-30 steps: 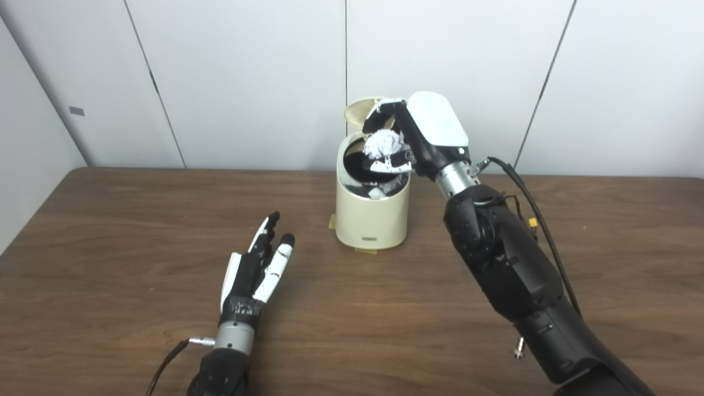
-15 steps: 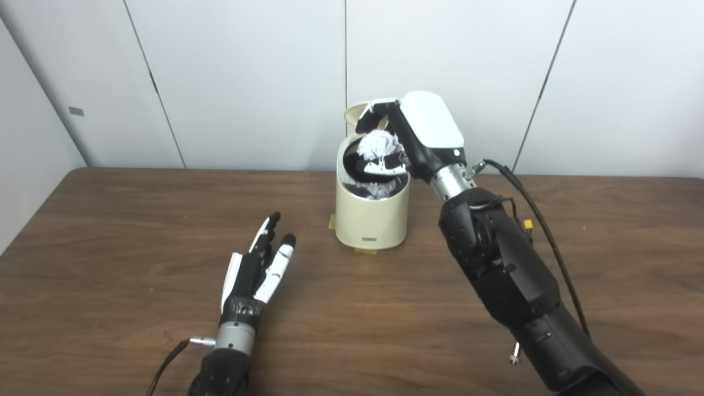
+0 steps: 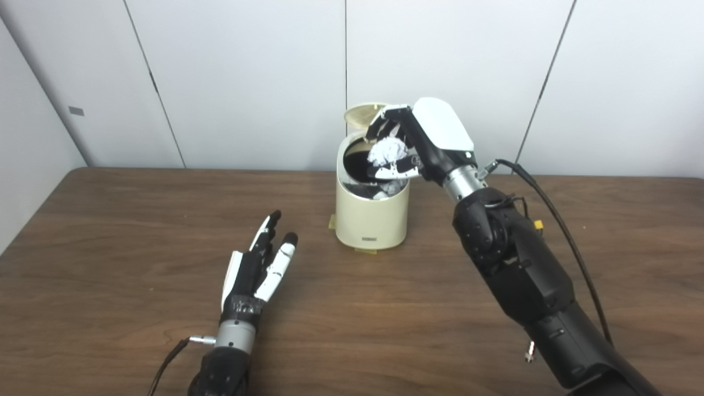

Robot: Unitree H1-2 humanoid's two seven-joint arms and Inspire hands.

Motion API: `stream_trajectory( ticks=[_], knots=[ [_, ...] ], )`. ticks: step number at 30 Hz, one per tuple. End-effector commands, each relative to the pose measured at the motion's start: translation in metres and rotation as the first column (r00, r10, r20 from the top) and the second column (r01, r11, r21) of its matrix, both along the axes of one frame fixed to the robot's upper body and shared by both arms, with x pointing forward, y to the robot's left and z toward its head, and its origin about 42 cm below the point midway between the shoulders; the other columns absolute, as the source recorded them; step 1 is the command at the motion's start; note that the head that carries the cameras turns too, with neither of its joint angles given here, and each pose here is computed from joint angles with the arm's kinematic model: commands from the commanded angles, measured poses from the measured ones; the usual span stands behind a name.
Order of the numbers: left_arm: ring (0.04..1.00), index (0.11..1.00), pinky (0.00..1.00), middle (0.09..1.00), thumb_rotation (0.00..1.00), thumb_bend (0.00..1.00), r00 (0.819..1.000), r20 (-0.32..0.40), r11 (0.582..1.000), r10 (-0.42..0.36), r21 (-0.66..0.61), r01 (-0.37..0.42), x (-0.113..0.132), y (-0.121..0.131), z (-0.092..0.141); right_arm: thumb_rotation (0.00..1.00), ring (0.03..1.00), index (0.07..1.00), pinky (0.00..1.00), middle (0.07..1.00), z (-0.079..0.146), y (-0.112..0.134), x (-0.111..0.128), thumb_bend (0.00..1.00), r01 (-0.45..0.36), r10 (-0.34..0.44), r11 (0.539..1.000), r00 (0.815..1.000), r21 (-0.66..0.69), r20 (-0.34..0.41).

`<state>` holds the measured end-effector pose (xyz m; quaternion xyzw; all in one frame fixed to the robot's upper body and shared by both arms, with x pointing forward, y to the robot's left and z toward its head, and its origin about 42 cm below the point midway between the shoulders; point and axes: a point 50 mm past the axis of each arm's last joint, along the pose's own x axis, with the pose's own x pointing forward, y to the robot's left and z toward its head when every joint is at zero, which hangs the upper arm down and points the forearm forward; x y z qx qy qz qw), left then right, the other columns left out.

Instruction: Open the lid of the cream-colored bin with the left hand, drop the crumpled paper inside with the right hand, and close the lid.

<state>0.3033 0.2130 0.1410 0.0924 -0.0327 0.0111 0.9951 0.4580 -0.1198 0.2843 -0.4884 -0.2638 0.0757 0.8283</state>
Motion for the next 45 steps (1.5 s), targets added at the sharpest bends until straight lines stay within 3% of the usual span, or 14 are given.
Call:
stream_trajectory(
  ticks=[1,5,7,9,14,19,26,32,35,39,44,45],
  knots=[
    [1.0,1.0,1.0,1.0,0.77,0.63,0.996,0.084,1.0,-0.003,0.005,0.002,0.004,-0.001,0.022,0.0,0.409,0.517,0.45,0.528,0.026,0.003,0.002,0.51,-0.027,0.026,1.0,0.996,0.003,0.08],
    [1.0,1.0,1.0,1.0,0.75,0.62,0.996,0.091,1.0,-0.005,0.015,0.004,0.001,-0.001,0.023,0.0,0.442,0.495,0.42,0.514,0.026,0.006,0.002,0.52,-0.038,0.037,0.999,0.995,0.008,0.093],
    [1.0,1.0,1.0,1.0,0.75,0.62,0.996,0.088,1.0,-0.009,0.018,0.008,0.0,-0.002,0.023,0.11,0.459,0.491,0.4,0.553,0.025,0.007,0.001,0.52,-0.039,0.038,0.999,0.995,0.004,0.097],
    [1.0,1.0,1.0,1.0,0.75,0.64,0.996,0.083,1.0,-0.009,0.015,0.007,-0.001,-0.003,0.022,0.14,0.439,0.49,0.35,0.553,0.024,0.008,0.001,0.52,-0.042,0.042,0.999,0.994,-0.003,0.098],
    [1.0,1.0,1.0,1.0,0.73,0.65,0.997,0.081,1.0,-0.009,-0.004,0.009,-0.002,-0.006,0.02,0.15,0.308,0.49,0.23,0.411,0.021,0.009,0.0,0.52,-0.066,0.067,0.998,0.993,-0.005,0.101],
    [1.0,1.0,1.0,1.0,0.74,0.65,0.997,0.079,1.0,-0.013,0.001,0.013,-0.002,-0.008,0.018,0.15,0.383,0.489,0.28,0.498,0.017,0.01,-0.001,0.52,-0.069,0.069,0.998,0.995,-0.005,0.076],
    [1.0,1.0,1.0,1.0,0.75,0.63,0.997,0.082,1.0,-0.011,0.012,0.01,-0.003,-0.009,0.017,0.14,0.296,0.488,0.22,0.407,0.009,0.011,0.0,0.53,-0.063,0.063,0.998,0.996,0.004,0.071],
    [1.0,1.0,1.0,1.0,0.72,0.62,0.997,0.08,1.0,-0.019,-0.007,0.019,-0.002,-0.008,0.016,0.14,0.412,0.489,0.31,0.518,0.0,0.011,0.003,0.53,-0.055,0.056,0.998,0.996,-0.005,0.071],
    [1.0,1.0,1.0,1.0,0.72,0.62,0.996,0.083,1.0,-0.021,-0.008,0.022,-0.002,-0.008,0.016,0.14,0.508,0.489,0.43,0.575,-0.002,0.012,0.004,0.53,-0.048,0.049,0.999,0.996,-0.017,0.069],
    [1.0,1.0,1.0,1.0,0.73,0.63,0.997,0.077,0.999,-0.033,-0.007,0.034,-0.003,-0.009,0.017,0.14,0.577,0.489,0.58,0.581,-0.007,0.011,0.005,0.52,-0.049,0.049,0.999,0.996,-0.005,0.078],
    [1.0,1.0,1.0,1.0,0.71,0.63,0.996,0.085,0.999,-0.041,-0.02,0.043,-0.003,-0.01,0.017,0.14,0.617,0.49,0.59,0.615,-0.016,0.009,0.006,0.52,-0.045,0.046,0.999,0.996,-0.007,0.082],
    [1.0,1.0,1.0,1.0,0.71,0.63,0.996,0.086,0.999,-0.039,-0.015,0.041,-0.003,-0.01,0.017,0.15,0.667,0.562,0.64,0.64,-0.018,0.008,0.006,0.81,-0.045,0.047,0.999,0.995,-0.016,0.084]
  ],
)
